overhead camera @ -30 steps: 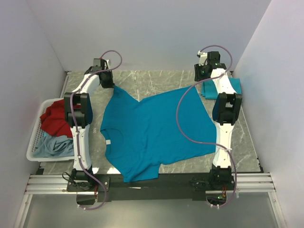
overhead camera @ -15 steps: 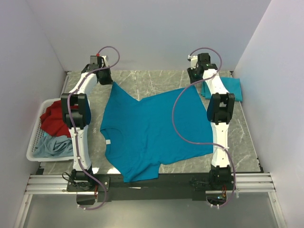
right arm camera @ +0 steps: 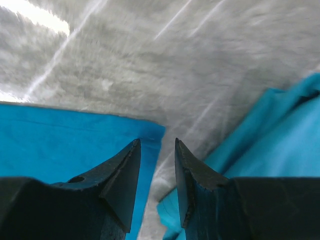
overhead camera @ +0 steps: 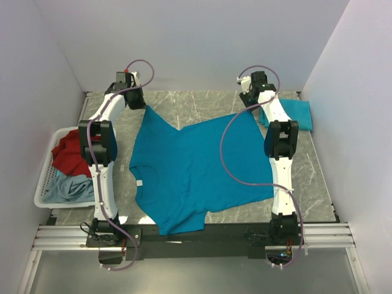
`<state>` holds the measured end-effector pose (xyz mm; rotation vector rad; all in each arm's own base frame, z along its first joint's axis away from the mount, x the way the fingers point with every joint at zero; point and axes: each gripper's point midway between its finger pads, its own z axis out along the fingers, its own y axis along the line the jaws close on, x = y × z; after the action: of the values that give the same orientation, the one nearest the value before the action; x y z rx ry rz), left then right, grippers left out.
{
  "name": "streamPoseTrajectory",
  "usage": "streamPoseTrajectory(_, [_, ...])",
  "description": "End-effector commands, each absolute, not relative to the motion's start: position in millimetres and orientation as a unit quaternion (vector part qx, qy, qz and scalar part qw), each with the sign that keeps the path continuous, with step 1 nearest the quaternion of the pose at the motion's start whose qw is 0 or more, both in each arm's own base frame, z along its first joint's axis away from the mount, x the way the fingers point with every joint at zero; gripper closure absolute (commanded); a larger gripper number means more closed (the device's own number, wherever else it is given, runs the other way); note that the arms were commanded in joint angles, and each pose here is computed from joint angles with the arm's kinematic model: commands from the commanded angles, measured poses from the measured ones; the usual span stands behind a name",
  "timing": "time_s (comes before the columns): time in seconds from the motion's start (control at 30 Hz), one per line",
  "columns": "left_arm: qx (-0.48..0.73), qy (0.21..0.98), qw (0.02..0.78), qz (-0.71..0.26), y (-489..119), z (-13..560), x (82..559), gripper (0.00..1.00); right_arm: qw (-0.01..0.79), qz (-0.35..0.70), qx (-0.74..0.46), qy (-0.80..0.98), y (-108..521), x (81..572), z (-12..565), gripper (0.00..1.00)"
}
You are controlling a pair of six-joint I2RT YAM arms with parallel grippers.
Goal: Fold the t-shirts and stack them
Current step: Flatten the tshirt out
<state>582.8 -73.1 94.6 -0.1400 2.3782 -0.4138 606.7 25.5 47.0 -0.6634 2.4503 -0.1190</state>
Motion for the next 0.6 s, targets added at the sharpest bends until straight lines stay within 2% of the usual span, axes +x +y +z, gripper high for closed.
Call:
streamPoseTrajectory(0.0, [-0.049, 0.911, 0.372, -0.173, -74.8, 110.7, 589.7, 1.0, 0.274, -0.065, -0.294, 0.914, 25.7, 602.8, 41.5, 0.59])
streamPoseTrajectory(0.3, [-0.047, 0.914, 0.367, -0.166, -72.7, 105.3, 587.0, 1.0, 0.238, -0.074, -0.34, 0.907, 24.9, 596.7, 12.1, 0.6])
streamPoseTrajectory(0.57, [-0.048, 0.915, 0.366, -0.164, -71.9, 106.1, 585.4, 1.0, 0.247, -0.063, -0.357, 0.899, 28.1, 601.2, 16.4, 0.61])
